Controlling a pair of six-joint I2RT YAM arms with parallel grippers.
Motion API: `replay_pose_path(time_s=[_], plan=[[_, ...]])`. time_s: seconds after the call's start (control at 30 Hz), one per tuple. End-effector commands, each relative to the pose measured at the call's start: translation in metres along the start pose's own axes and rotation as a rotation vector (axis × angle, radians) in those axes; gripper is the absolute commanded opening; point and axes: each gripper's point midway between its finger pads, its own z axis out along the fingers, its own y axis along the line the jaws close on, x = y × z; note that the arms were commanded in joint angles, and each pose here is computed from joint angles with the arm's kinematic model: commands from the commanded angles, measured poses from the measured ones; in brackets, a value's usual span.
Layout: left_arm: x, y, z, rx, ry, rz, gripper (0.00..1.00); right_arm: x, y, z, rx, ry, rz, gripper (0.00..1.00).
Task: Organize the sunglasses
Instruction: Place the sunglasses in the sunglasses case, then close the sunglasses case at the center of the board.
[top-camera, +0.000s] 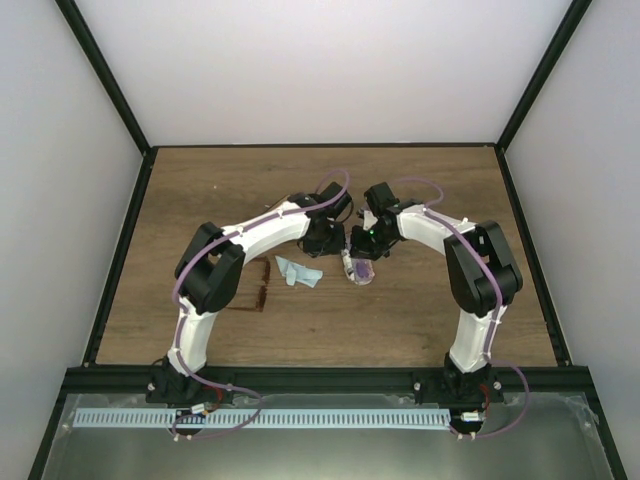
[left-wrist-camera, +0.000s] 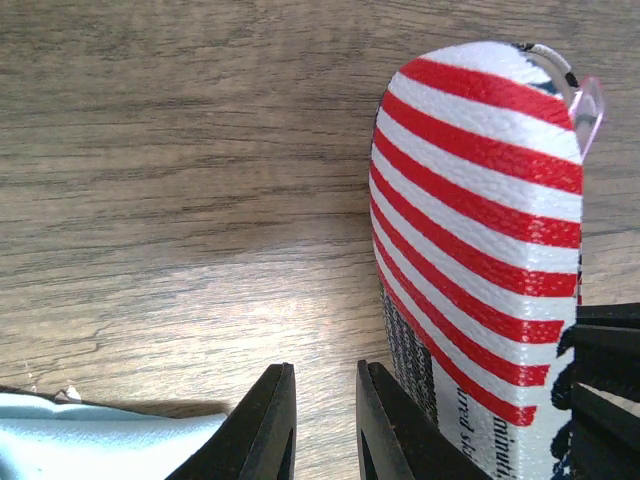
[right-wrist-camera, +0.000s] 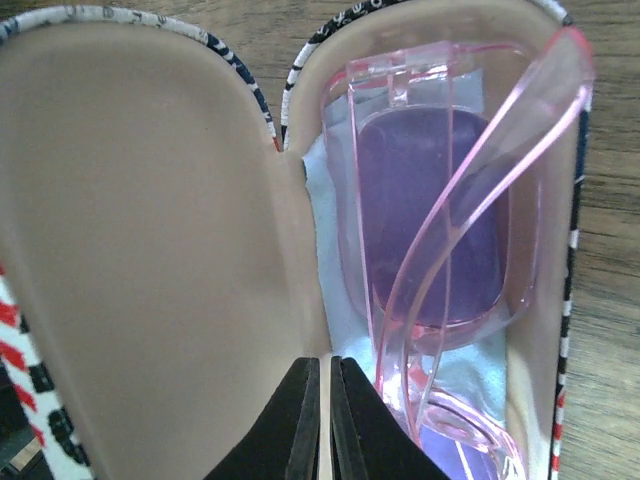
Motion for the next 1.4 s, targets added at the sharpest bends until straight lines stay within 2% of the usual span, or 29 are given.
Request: replay_pose_path(time_s=[0.0,0.3,0.5,0.67,0.8,0.97,1.37], plan=[[-0.004,-0.005,-0.002,0.004,-0.010,0.011,0.20,-0.011,0.021,-0.019,-0.042,-0.051,-0.047,0.04],[-0.005,-0.008,-0.001,0.013,-0.011,-0.002,0.20,-0.017,0.029,-0.054,-0.039,-0.144,-0.064,0.06],[-0.004,-0.008,0.002,0.014,-0.007,-0.008,0.19,-0.012,0.005,-0.064,0.019,-0.176,-0.010,0.08],[-0.004,-0.008,0.003,0.013,-0.005,-0.013,0.19,-0.002,-0.006,-0.073,0.005,-0.170,-0.018,0.17],[-0.005,-0.008,0.005,0.013,-0.003,-0.014,0.19,0.016,0.006,-0.068,-0.088,-0.112,-0.089,0.17],[-0.005,-0.009,0.006,0.011,0.000,-0.014,0.20,0.030,0.009,-0.059,-0.144,-0.073,-0.103,0.14],[-0.006,-0.008,0.004,0.001,-0.001,-0.015,0.19,0.028,-0.002,-0.029,-0.145,-0.027,-0.072,0.13]])
